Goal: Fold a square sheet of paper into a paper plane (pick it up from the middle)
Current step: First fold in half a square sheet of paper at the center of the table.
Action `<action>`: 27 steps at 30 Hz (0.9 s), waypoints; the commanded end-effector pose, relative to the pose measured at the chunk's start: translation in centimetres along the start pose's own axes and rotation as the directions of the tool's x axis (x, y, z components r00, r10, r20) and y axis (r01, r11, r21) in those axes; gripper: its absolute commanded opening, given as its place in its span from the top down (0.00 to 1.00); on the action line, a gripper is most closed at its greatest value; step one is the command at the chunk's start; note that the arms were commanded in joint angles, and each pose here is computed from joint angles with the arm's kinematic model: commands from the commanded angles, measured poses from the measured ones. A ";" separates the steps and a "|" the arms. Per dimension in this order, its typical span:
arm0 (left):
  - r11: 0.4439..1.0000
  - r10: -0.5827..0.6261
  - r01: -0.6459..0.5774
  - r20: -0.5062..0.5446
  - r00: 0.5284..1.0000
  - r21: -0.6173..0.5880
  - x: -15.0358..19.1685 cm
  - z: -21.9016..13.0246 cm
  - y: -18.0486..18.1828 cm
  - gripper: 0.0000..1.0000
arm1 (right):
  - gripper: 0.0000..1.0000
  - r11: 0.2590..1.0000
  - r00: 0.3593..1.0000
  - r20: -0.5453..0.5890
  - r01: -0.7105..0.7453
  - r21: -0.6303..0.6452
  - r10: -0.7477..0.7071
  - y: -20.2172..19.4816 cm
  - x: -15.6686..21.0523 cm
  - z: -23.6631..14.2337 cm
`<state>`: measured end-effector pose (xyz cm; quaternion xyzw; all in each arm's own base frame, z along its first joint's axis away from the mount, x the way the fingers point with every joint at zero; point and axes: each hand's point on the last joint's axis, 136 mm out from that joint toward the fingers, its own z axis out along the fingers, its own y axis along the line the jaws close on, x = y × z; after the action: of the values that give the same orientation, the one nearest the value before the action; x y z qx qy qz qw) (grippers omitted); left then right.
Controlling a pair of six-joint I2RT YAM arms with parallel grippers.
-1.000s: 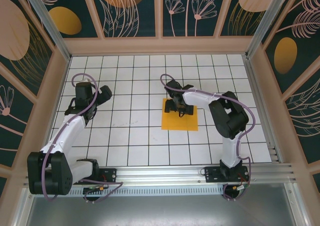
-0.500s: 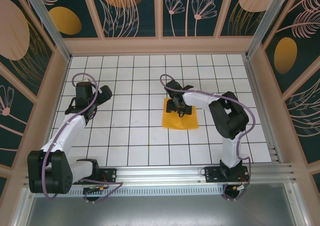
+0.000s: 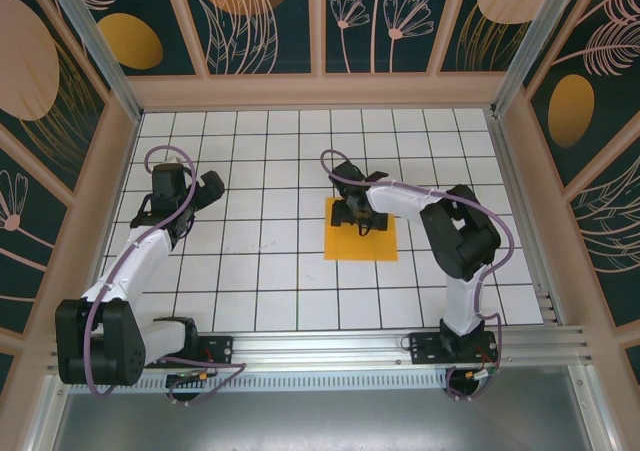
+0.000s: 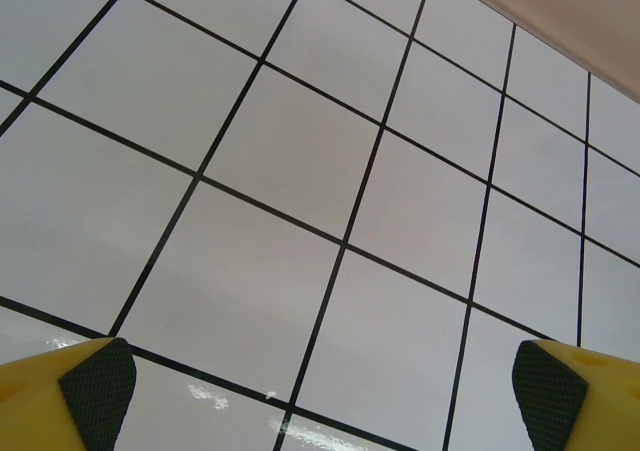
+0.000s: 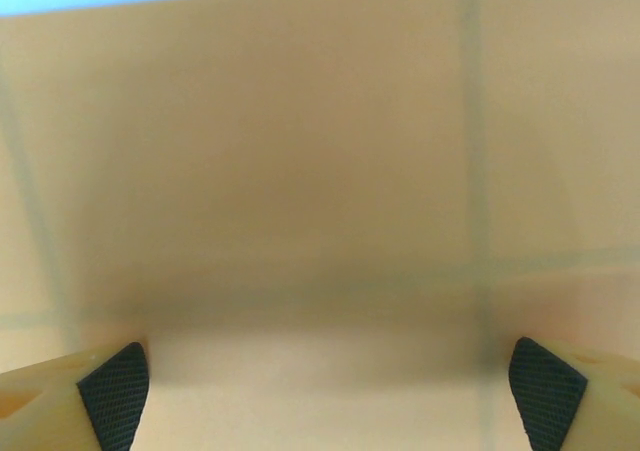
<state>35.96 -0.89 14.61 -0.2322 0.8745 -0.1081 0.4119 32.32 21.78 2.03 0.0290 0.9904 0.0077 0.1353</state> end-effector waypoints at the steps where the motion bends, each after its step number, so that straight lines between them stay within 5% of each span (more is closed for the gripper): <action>1: 1.000 0.000 0.000 0.000 1.000 0.004 -0.5 -0.1 -0.2 0.01 | 0.03 1.000 1.000 -0.010 0.010 0.029 -0.009 -1.0 1.4 -1.8; 12: 1.000 -0.002 0.002 -0.012 1.000 0.013 -0.3 0.0 -0.4 0.01 | 0.07 1.000 0.991 -0.137 -0.002 0.019 0.004 -1.2 5.8 1.6; 20: 0.999 -0.008 0.009 -0.034 0.999 0.044 0.1 0.1 -0.9 0.02 | 0.39 0.998 0.998 -0.060 -0.015 -0.065 0.011 0.5 3.8 -0.1; 24: 0.995 -0.021 0.027 -0.067 0.998 0.095 0.9 0.2 -1.7 0.02 | 0.59 0.962 0.999 0.049 0.001 -0.272 0.012 4.0 1.1 -3.9; 27: 0.977 -0.049 0.071 -0.114 0.992 0.199 2.1 0.2 -3.3 0.09 | 0.74 0.868 0.996 0.087 0.052 -0.495 -0.010 7.6 0.6 -7.2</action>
<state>35.94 -2.85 14.41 -0.2181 0.8780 -0.1614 0.3943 29.90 24.98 4.32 0.0168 0.9811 0.1263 0.1457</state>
